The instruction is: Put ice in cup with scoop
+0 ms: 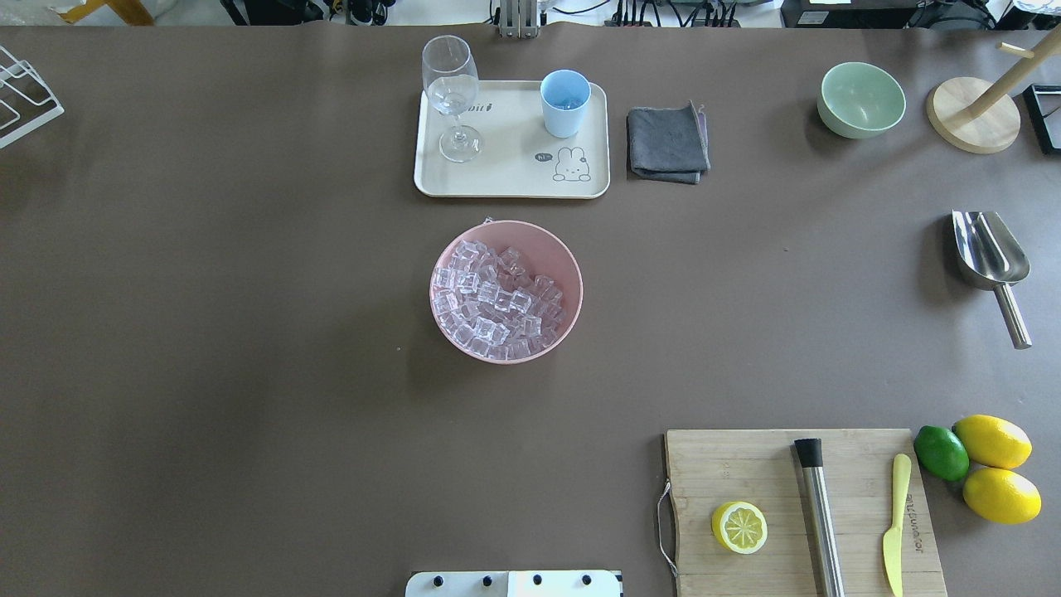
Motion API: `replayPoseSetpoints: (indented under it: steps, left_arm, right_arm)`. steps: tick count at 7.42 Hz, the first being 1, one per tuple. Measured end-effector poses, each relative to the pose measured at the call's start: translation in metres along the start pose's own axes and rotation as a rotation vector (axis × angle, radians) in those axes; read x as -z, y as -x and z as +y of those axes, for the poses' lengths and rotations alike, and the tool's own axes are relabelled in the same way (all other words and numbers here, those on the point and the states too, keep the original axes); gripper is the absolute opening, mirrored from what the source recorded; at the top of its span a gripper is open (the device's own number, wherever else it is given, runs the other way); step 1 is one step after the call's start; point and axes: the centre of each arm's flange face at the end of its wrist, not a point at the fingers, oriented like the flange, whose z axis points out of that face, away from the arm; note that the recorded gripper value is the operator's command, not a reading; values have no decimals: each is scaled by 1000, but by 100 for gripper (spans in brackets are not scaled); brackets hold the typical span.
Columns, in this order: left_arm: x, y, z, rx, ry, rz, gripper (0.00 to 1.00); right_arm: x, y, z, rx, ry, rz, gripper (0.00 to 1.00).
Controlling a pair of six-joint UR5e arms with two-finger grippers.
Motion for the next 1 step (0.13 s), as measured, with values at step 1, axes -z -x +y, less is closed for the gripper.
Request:
replayPoseSetpoints:
  steps: [1]
  left_arm:
    - [-1,0,-1,0,5,-15,99]
  right_arm:
    - [0,0,0,0,0,0,100]
